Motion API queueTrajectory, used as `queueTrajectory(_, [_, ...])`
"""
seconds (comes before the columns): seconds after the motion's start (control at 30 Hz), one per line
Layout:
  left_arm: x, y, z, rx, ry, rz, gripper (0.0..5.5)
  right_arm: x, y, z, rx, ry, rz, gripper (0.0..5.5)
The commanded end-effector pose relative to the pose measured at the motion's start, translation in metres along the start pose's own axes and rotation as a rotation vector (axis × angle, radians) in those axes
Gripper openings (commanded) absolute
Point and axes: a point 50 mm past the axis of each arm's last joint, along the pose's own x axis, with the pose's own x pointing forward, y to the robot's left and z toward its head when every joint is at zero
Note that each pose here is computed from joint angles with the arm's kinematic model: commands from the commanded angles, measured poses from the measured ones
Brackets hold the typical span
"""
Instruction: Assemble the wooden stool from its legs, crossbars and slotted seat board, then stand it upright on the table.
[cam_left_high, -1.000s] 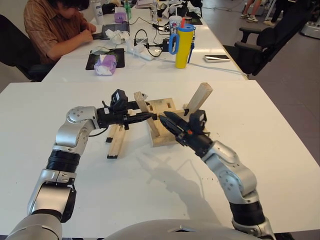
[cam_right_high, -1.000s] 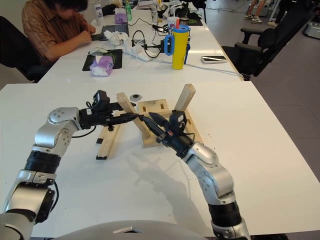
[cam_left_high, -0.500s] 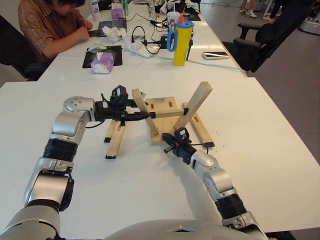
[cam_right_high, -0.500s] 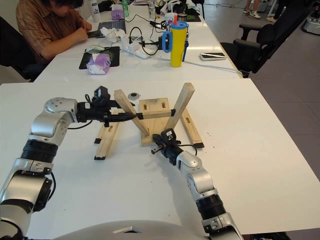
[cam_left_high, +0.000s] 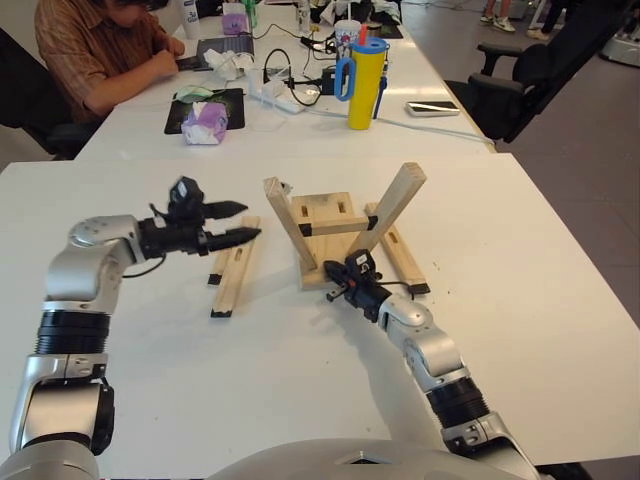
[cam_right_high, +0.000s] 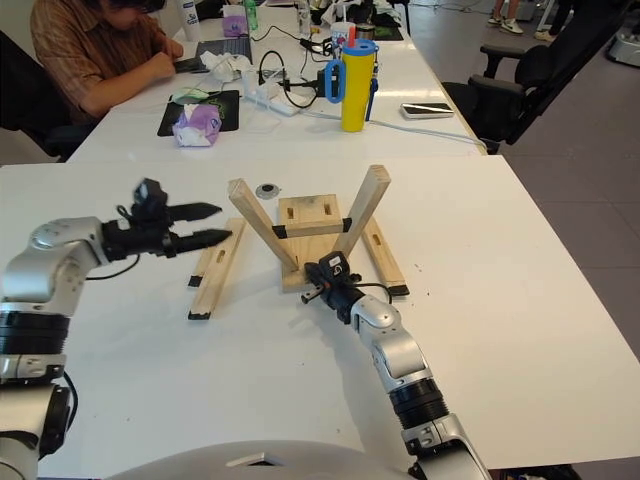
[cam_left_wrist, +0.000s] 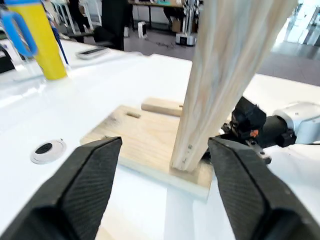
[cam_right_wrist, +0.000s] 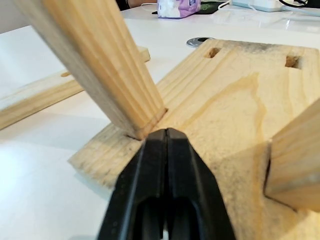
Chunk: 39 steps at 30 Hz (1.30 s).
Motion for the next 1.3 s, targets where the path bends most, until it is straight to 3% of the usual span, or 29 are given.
queueTrajectory(0.03, [0.007, -0.011, 0.095, 0.034, -0.461, 0.015, 2.49, -0.009, -0.009, -0.039, 0.029, 0.179, -0.055, 0.00])
queueTrajectory(0.17, [0.013, -0.042, 0.160, -0.034, -0.811, -0.113, 2.49, -0.007, -0.009, -0.041, 0.012, 0.191, -0.047, 0.00])
queueTrajectory(0.23, [0.021, -0.048, 0.167, -0.073, -0.835, -0.109, 2.49, -0.006, -0.009, -0.042, 0.002, 0.200, -0.041, 0.00])
queueTrajectory(0.3, [0.057, -0.041, 0.118, -0.100, -0.502, 0.011, 2.49, -0.005, -0.009, -0.042, -0.003, 0.199, -0.044, 0.00])
queueTrajectory(0.37, [0.084, -0.029, 0.006, -0.215, -0.012, 0.198, 2.49, -0.004, -0.008, -0.041, -0.007, 0.195, -0.046, 0.00])
queueTrajectory(0.43, [0.078, -0.049, -0.103, -0.210, 0.427, 0.211, 2.49, -0.002, -0.007, -0.041, -0.011, 0.197, -0.045, 0.00])
queueTrajectory(0.5, [0.066, -0.057, -0.149, -0.142, 0.609, 0.251, 2.49, -0.001, -0.006, -0.042, -0.016, 0.206, -0.038, 0.00])
queueTrajectory(0.53, [0.066, -0.053, -0.149, -0.115, 0.601, 0.280, 2.49, 0.000, -0.006, -0.042, -0.018, 0.208, -0.035, 0.00])
queueTrajectory(0.67, [0.091, -0.017, -0.058, 0.089, 0.210, 0.376, 2.49, -0.001, -0.009, -0.043, -0.022, 0.216, -0.049, 0.00])
queueTrajectory(0.73, [0.096, -0.011, 0.008, 0.166, -0.088, 0.402, 2.49, 0.001, -0.010, -0.043, -0.027, 0.223, -0.043, 0.00])
queueTrajectory(0.83, [0.087, -0.041, 0.110, 0.108, -0.625, 0.253, 2.49, 0.002, -0.010, -0.044, -0.029, 0.226, -0.037, 0.00])
queueTrajectory(0.9, [0.073, -0.066, 0.155, -0.020, -0.895, 0.082, 2.49, 0.002, -0.011, -0.044, -0.027, 0.227, -0.041, 0.00])
queueTrajectory(1.0, [0.062, -0.084, 0.175, -0.197, -1.036, -0.099, 2.49, 0.001, -0.012, -0.045, -0.022, 0.228, -0.046, 0.00])
queueTrajectory(1.03, [0.067, -0.080, 0.161, -0.228, -0.970, -0.069, 2.49, 0.001, -0.012, -0.046, -0.023, 0.229, -0.048, 0.00])
queueTrajectory(1.07, [0.080, -0.070, 0.132, -0.257, -0.806, 0.012, 2.49, 0.001, -0.012, -0.046, -0.024, 0.229, -0.049, 0.00])
queueTrajectory(1.13, [0.104, -0.051, 0.049, -0.339, -0.394, 0.196, 2.49, 0.003, -0.011, -0.046, -0.026, 0.228, -0.048, 0.00])
queueTrajectory(1.17, [0.106, -0.047, -0.021, -0.400, -0.078, 0.299, 2.49, 0.003, -0.011, -0.045, -0.028, 0.227, -0.046, 0.00])
queueTrajectory(1.2, [0.093, -0.057, -0.089, -0.444, 0.196, 0.361, 2.49, 0.004, -0.010, -0.044, -0.030, 0.226, -0.042, 0.00])
queueTrajectory(1.23, [0.078, -0.072, -0.133, -0.454, 0.382, 0.369, 2.49, 0.005, -0.010, -0.043, -0.032, 0.225, -0.040, 0.00])
queueTrajectory(1.27, [0.065, -0.086, -0.161, -0.473, 0.492, 0.366, 2.49, 0.005, -0.011, -0.043, -0.035, 0.226, -0.038, 0.00])
queueTrajectory(1.3, [0.062, -0.087, -0.165, -0.448, 0.503, 0.383, 2.49, 0.004, -0.012, -0.043, -0.040, 0.229, -0.038, 0.00])
